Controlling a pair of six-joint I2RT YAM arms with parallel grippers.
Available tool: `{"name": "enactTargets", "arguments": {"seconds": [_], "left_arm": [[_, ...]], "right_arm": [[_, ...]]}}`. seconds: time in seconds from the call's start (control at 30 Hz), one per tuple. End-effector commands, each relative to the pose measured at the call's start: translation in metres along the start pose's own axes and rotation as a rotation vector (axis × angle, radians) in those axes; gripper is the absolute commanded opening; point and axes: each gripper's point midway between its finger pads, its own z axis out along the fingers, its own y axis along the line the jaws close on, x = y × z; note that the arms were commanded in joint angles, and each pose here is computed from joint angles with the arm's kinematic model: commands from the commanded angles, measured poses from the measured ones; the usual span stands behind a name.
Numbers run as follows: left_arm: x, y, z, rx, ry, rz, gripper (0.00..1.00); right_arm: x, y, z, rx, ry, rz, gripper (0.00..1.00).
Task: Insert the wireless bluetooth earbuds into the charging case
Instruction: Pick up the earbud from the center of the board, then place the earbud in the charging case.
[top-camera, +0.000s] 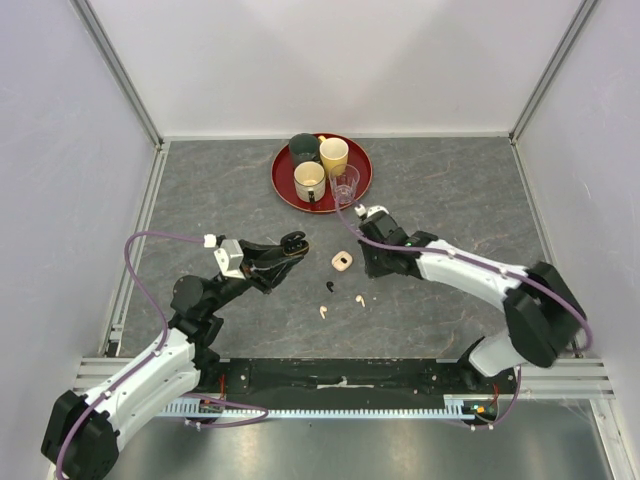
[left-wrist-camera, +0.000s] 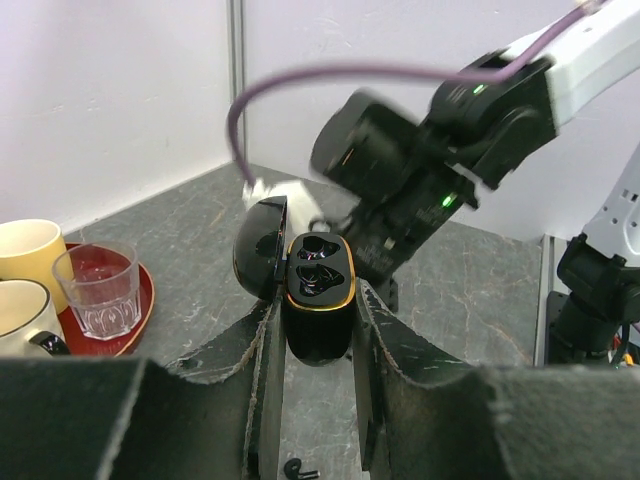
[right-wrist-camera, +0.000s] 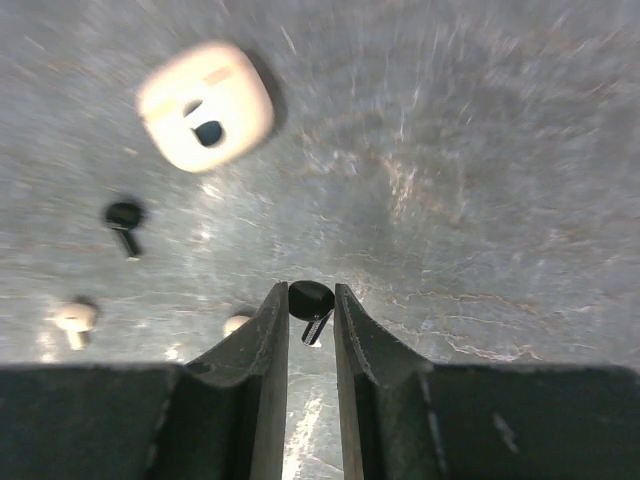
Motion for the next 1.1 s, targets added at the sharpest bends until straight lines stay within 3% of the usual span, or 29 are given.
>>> {"name": "enactTargets", "arguments": {"seconds": [0.0, 0.33, 0.53, 0.8, 1.07], "left_arm": [[-0.010, 0.004, 0.001, -0.030, -0.049, 0.003, 0.02], [-0.011, 0.015, 0.002, -0.092, -0.065, -0.015, 0.02], [-0.010, 0.018, 0.005, -0.102, -0.059, -0.031, 0.02], [-0.012, 0.019, 0.009, -0.092, -0.063, -0.030, 0.02], [-0.014, 0.018, 0.013, -0.078, -0.061, -0.034, 0.02]], "right_arm": [[-0.068, 0.010, -0.052, -0.055, -0.306, 0.044, 0.04], [-0.144, 0.031, -0.182, -0.239, -0.791, 0.046, 0.00], [-0.164, 0.046, -0.251, -0.351, -1.024, -0.005, 0.00], [-0.160, 0.092, -0.289, -0.475, -1.134, -0.173, 0.00], [-0.141, 0.121, -0.287, -0.477, -1.192, -0.277, 0.00]]}}
